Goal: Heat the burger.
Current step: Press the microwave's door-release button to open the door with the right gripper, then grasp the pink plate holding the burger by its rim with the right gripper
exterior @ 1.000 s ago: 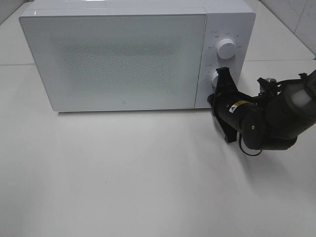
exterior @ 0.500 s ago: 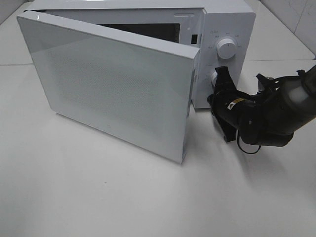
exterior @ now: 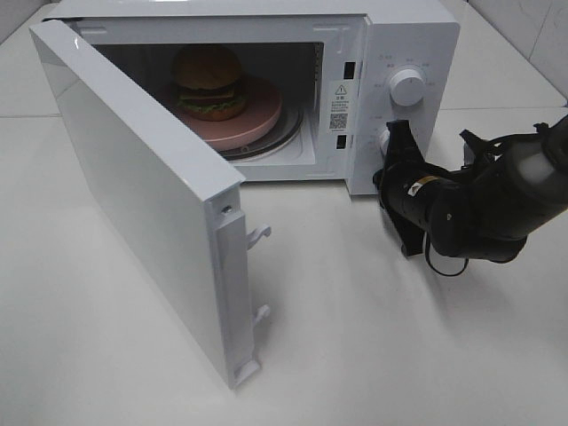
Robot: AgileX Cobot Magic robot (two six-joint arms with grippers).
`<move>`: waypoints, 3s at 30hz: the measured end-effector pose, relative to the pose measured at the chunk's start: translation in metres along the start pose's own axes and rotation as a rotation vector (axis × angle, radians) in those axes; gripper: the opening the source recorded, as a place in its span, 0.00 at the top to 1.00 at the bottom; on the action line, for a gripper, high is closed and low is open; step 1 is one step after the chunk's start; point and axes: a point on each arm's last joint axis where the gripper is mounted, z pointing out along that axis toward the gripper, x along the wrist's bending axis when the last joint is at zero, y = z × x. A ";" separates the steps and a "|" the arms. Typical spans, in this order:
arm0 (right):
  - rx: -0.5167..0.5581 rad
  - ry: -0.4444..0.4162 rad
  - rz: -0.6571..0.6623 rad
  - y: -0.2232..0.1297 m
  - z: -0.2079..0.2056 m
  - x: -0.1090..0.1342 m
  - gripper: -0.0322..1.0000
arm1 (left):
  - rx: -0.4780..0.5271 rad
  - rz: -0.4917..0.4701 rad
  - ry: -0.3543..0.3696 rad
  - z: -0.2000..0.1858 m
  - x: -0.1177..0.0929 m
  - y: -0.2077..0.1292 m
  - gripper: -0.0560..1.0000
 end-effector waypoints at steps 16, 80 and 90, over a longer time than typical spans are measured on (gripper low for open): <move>0.007 0.037 -0.003 0.003 -0.014 -0.001 0.94 | 0.000 0.000 0.000 0.000 0.000 0.000 0.01; 0.680 -0.022 -1.661 -0.021 -0.191 0.019 0.59 | 0.000 0.001 0.002 0.000 0.000 0.000 0.01; 0.954 0.059 -2.141 -0.027 -0.196 0.045 0.02 | 0.000 0.001 0.002 0.000 0.000 0.000 0.01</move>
